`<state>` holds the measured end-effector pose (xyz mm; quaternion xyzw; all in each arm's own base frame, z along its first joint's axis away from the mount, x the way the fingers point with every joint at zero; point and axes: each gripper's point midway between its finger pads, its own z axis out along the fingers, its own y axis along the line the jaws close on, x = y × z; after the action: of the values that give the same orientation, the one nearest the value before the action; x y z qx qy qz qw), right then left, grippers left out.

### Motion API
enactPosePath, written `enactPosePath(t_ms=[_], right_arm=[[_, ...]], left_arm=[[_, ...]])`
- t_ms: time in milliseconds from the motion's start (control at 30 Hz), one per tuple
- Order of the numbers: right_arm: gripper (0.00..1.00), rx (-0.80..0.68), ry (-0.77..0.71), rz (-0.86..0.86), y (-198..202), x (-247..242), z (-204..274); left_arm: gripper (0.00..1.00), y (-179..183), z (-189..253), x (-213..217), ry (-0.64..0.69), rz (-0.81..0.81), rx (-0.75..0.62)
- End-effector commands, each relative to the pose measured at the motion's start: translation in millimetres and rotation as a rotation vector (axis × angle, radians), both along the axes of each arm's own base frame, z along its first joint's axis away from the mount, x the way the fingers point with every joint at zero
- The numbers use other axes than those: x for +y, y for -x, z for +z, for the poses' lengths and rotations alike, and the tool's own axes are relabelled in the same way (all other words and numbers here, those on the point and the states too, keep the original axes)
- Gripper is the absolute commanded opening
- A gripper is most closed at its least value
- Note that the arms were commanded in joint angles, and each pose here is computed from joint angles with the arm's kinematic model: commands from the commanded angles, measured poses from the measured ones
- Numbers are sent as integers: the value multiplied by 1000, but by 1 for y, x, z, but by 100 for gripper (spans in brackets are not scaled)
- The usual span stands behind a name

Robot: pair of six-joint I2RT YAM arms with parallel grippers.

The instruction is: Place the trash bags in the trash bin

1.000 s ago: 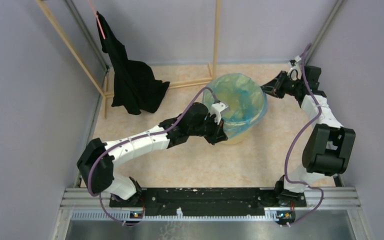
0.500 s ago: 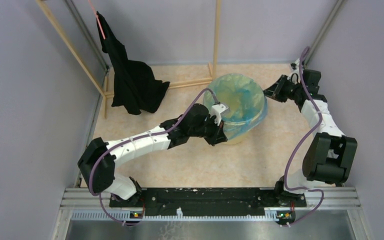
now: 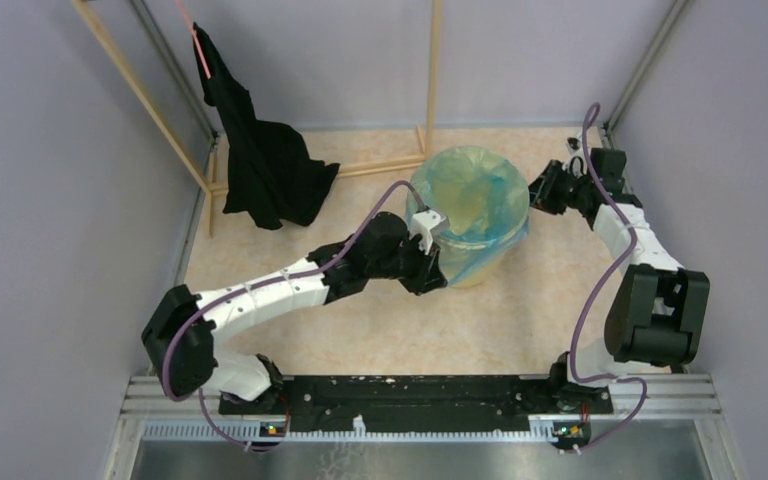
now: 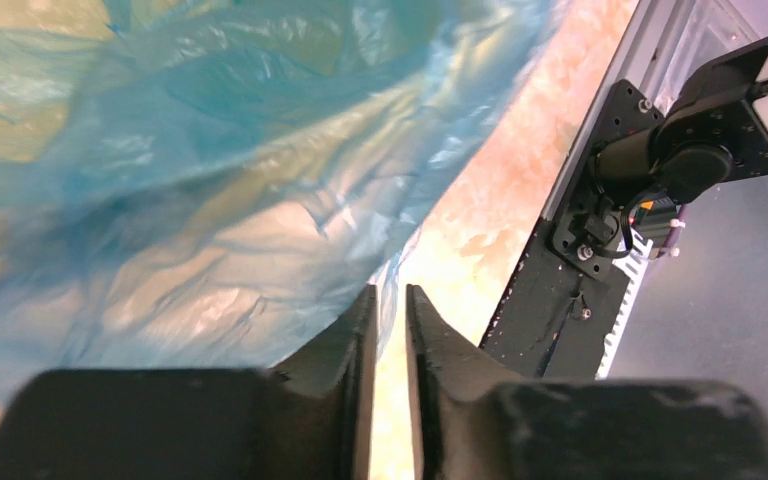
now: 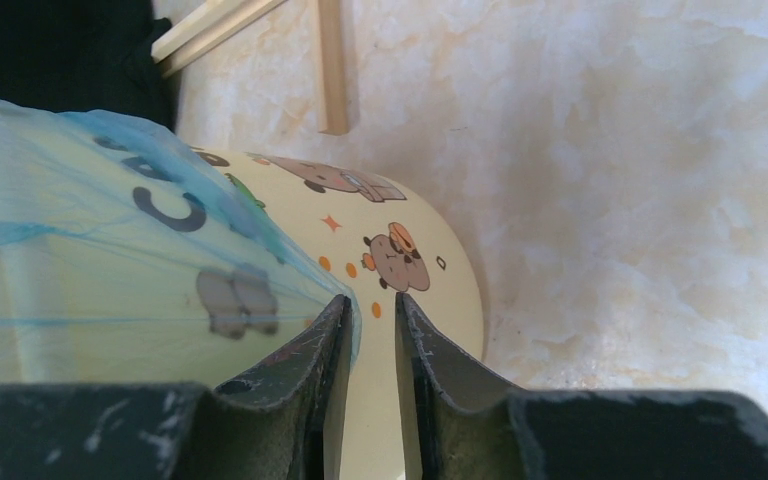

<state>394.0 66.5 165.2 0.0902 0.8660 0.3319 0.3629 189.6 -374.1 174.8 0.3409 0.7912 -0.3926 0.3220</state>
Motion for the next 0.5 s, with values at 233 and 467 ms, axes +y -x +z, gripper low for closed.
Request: enactPosePath(t_ms=[233, 467], right_arm=[[49, -85, 139, -62, 12, -14, 39], [73, -110, 269, -262, 42, -47, 76]], left_arm=[[66, -8, 65, 59, 77, 140, -139], [77, -58, 105, 126, 273, 301, -65]])
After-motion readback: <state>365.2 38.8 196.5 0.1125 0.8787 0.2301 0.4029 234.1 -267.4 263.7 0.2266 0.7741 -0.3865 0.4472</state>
